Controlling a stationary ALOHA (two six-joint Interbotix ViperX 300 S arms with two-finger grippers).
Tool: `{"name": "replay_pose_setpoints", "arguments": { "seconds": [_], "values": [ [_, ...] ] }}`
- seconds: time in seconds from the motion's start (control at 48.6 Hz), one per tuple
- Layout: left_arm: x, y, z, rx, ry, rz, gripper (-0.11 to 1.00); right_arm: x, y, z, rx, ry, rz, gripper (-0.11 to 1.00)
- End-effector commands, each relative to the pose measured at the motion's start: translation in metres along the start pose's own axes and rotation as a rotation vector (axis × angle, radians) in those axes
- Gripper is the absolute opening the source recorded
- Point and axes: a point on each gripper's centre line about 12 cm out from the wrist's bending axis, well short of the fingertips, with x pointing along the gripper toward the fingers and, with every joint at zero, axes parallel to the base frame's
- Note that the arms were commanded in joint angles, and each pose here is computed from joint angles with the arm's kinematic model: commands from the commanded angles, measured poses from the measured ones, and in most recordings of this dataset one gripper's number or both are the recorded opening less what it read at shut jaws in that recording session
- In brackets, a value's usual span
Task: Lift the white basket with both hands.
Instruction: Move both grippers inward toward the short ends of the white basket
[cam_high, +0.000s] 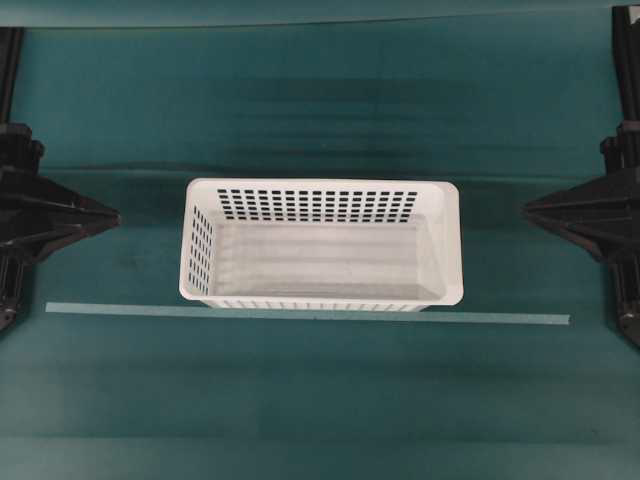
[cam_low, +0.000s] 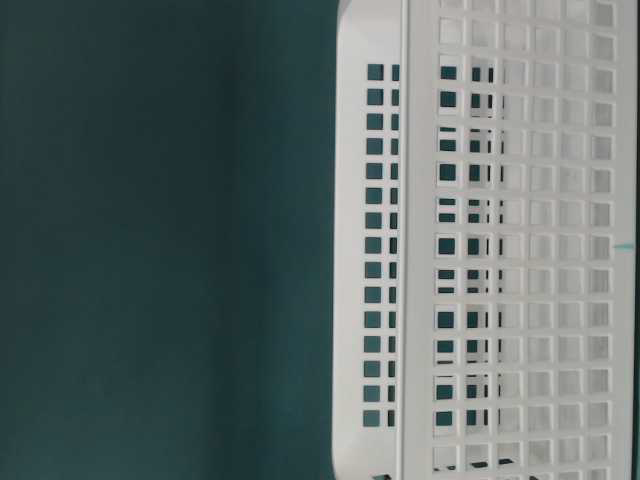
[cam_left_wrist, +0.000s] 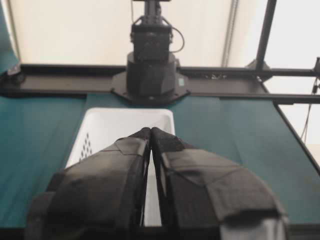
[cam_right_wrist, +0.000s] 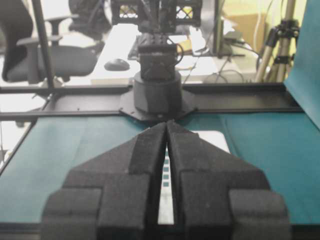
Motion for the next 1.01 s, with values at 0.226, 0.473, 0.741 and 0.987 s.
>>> {"name": "replay_pose_setpoints", "arguments": {
  "seconds": [0.226,0.473,0.741,0.987],
  "values": [
    [0.009,-0.002,0.0,-0.117,0.094,-0.003,-0.05,0.0,-0.003,-0.018,0.207,0.147,-0.036,0.01],
    [0.03,-0.004,0.028,-0.324,0.151,0.006,-0.05,0.008,-0.013,-0.004,0.677,0.31,-0.155,0.01],
    [0.062,-0.004,0.039,-0.726,0.381,0.134,-0.05,0.031,-0.026,0.015,0.985,0.494,-0.313,0.01],
    [0.074,-0.004,0.029,-1.048,0.53,0.308,-0.05,0.052,-0.029,0.018,1.197,0.655,-0.46,0.01]
  ]
}}
